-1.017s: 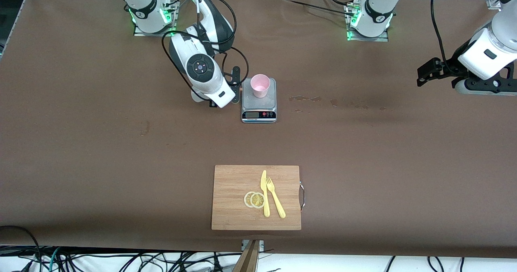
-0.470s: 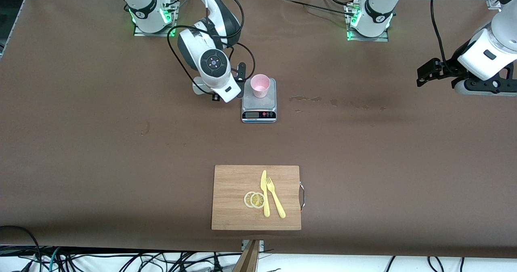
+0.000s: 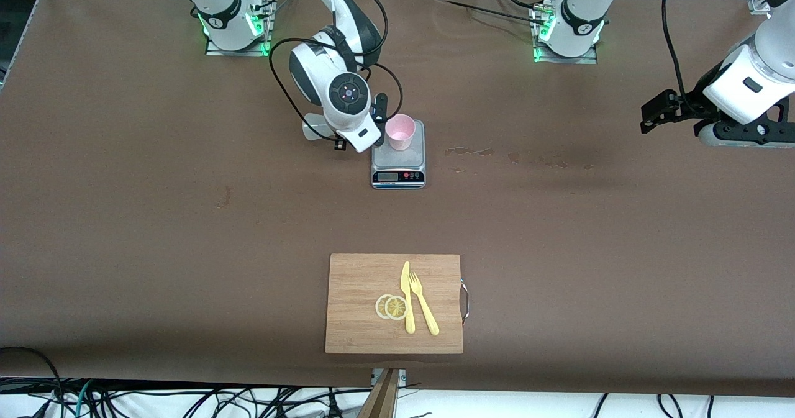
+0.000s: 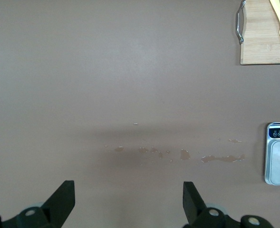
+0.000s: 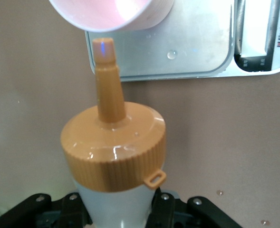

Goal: Add sauce to pink cup with both arms
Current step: 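Tilt the bottle nozzle over the pink cup with the right gripper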

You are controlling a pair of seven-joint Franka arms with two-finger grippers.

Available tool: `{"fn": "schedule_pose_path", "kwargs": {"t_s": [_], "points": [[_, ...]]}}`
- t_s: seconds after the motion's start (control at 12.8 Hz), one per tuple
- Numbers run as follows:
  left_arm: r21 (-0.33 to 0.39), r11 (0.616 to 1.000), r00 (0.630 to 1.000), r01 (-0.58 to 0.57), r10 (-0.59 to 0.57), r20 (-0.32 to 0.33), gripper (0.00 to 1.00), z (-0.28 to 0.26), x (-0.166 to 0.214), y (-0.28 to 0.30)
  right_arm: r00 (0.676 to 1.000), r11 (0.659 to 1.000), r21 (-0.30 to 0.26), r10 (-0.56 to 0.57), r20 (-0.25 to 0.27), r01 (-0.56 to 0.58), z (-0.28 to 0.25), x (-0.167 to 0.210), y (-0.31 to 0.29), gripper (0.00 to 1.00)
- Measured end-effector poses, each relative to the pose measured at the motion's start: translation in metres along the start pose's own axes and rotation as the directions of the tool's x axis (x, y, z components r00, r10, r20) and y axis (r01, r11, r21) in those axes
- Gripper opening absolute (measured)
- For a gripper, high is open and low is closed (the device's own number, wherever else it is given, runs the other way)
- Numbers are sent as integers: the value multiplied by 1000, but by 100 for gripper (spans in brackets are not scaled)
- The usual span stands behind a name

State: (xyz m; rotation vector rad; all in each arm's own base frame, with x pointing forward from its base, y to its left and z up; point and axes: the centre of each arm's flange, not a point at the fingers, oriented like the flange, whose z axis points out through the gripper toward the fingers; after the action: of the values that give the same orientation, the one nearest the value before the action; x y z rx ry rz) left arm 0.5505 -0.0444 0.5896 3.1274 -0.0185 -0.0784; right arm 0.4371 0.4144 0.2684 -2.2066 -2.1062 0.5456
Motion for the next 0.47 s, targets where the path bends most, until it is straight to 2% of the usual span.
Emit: {"fn": "schedule_pose_path", "kwargs": {"t_s": [0.23,0.47], "points": [[0,1000,1000,0,0,0,100,0,0,0,999,1000,1,3,36,-3,-4,7,-8,38],[0,1000,1000,0,0,0,100,0,0,0,999,1000,-4,8,51,-8,-3,15,-13,38]]}}
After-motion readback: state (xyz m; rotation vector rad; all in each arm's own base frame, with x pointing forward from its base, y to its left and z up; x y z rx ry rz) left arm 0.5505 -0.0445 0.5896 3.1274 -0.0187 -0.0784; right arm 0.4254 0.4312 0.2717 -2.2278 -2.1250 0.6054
